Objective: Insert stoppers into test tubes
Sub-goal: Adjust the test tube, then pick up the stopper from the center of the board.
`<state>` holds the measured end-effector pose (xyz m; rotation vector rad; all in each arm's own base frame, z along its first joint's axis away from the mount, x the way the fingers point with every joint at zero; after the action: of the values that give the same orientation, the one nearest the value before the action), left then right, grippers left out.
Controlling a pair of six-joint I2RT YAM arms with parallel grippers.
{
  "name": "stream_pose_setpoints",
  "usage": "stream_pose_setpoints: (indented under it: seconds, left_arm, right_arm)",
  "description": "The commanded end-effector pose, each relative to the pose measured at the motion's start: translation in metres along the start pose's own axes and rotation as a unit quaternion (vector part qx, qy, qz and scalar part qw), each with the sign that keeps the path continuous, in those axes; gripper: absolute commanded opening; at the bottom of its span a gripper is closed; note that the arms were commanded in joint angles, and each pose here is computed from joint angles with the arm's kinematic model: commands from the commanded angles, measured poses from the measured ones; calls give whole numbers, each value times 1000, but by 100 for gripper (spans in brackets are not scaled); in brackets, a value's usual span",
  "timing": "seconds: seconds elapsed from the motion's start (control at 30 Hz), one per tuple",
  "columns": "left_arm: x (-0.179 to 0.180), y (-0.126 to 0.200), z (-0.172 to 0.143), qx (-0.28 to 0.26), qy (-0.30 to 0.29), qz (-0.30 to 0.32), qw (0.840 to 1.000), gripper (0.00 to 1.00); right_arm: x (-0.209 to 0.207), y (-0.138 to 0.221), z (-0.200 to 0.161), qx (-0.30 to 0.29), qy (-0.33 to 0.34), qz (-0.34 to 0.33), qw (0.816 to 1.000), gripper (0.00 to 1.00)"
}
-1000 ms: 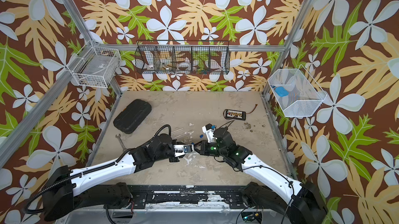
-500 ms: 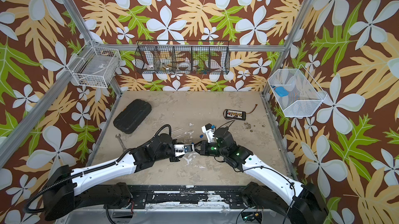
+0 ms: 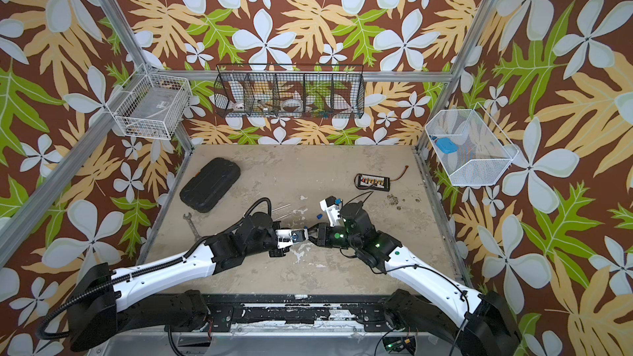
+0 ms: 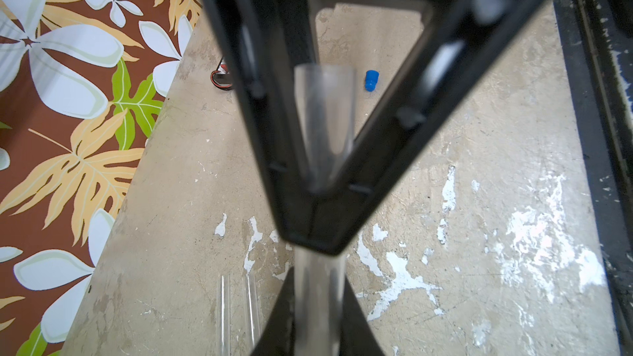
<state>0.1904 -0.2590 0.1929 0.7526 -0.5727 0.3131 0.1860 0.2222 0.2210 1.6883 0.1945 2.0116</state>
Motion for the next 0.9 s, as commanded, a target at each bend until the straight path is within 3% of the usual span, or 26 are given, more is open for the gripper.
stream_pose_setpoints:
  seconds: [0.0, 0.17, 0.27, 0.37, 0.5, 0.67, 0.8, 0.87]
  left_arm:
    - [-4, 1, 0, -4, 2, -11, 1000, 5]
    - [2, 1, -1, 11, 24, 3, 1000, 0]
    - [5, 0, -5, 33, 35, 10, 999, 0]
    - [7, -2, -15, 57, 52, 2, 997, 0]
    - [18, -2, -34, 84, 92, 3, 992, 0]
    - [42, 9, -56, 92, 158, 36, 982, 0]
    - [66, 22, -80, 90, 215, 69, 970, 0]
    - [72, 25, -88, 98, 217, 77, 968, 0]
  right_arm:
    - [9, 3, 4, -13, 15, 10, 1000, 51]
    - [17, 18, 18, -57, 47, -10, 997, 71]
    - [11, 33, 31, -96, 59, -28, 993, 73]
    - [1, 48, 43, -144, 101, -89, 980, 74]
    - [-7, 67, 61, -208, 179, -188, 943, 73]
    - [-5, 78, 85, -261, 253, -259, 895, 72]
    - [-1, 71, 107, -267, 323, -278, 865, 69]
    - [-1, 63, 116, -246, 371, -279, 851, 69]
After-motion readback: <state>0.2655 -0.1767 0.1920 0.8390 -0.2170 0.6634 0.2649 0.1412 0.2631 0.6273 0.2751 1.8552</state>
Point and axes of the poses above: each gripper's point midway between its finger pads, its own y axis back along the fingers, its own x axis along the line the jaws close on, z = x × y, the point moved 6 cm from there along y, back along the fingers, and after that the axes turned 11 degrees about -y, right-handed, at the moved point
